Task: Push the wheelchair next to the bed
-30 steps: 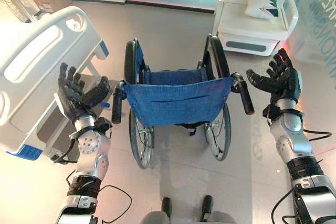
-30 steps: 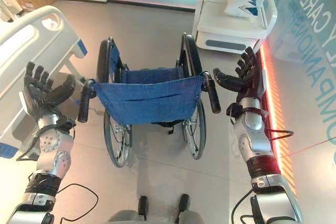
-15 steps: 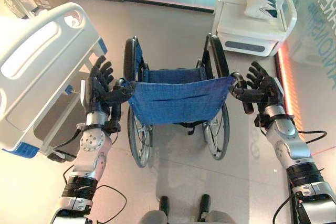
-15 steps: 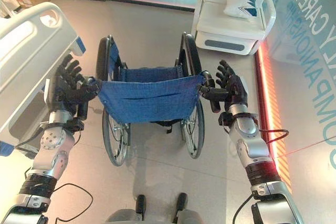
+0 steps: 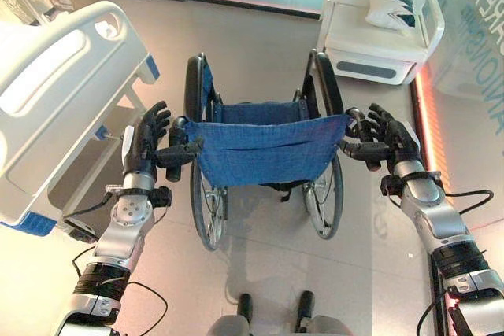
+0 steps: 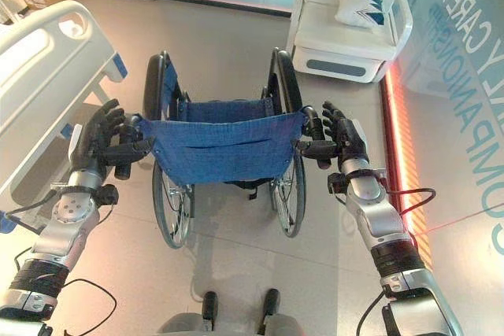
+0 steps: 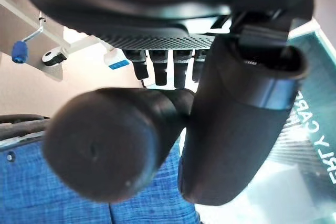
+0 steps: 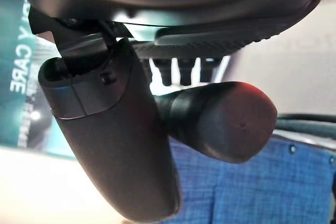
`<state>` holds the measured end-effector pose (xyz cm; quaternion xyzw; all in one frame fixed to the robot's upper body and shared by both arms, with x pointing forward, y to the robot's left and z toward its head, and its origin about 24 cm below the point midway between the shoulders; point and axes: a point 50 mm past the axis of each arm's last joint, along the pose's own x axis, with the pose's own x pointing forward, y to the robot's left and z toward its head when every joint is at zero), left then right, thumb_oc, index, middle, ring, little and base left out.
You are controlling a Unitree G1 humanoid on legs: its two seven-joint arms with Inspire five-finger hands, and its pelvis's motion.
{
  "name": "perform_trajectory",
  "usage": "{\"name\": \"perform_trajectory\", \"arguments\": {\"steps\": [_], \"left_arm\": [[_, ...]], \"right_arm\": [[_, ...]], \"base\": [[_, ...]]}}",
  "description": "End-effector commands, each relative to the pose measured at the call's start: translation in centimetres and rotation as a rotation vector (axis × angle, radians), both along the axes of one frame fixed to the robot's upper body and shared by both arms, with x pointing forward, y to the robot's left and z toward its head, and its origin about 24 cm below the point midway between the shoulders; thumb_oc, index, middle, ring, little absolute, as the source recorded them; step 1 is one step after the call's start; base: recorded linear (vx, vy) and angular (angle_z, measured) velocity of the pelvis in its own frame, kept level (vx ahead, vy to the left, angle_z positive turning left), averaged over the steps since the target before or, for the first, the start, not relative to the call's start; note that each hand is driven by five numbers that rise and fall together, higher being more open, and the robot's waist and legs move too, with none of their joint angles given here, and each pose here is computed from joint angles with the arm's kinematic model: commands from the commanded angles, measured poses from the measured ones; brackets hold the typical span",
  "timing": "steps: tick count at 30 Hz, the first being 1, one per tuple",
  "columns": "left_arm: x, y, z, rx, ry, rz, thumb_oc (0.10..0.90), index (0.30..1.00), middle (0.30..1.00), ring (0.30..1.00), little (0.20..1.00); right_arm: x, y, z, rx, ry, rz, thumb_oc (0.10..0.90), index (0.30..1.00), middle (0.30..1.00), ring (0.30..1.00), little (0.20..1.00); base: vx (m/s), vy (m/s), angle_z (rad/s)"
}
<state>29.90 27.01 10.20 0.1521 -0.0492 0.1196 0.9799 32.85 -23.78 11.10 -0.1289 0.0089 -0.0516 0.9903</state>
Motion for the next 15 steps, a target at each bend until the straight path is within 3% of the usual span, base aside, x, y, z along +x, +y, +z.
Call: {"name": "perform_trajectory", "arguments": {"steps": [1, 7, 15], "left_arm": [[1.5, 0.8, 2.9, 0.119, -0.076, 0.041, 0.800, 0.900, 0.900, 0.900, 0.900], [2.1, 0.9, 2.4, 0.140, -0.026, 0.067, 0.800, 0.900, 0.900, 0.900, 0.900], [3.2, 1.8, 1.4, 0.252, 0.186, 0.060, 0.800, 0.900, 0.900, 0.900, 0.900]], "right_arm": [[0.9, -1.2, 4.5, -0.134, -0.153, -0.063, 0.800, 0.900, 0.900, 0.900, 0.900], [1.6, -0.8, 5.1, -0.158, -0.149, -0.063, 0.800, 0.900, 0.900, 0.900, 0.900], [2.7, -2.2, 6.1, -0.291, -0.052, -0.156, 0.800, 0.900, 0.900, 0.900, 0.900]], "base": [[0.00, 0.000, 0.00], [0.00, 0.000, 0.00], [0.00, 0.000, 0.00]]}}
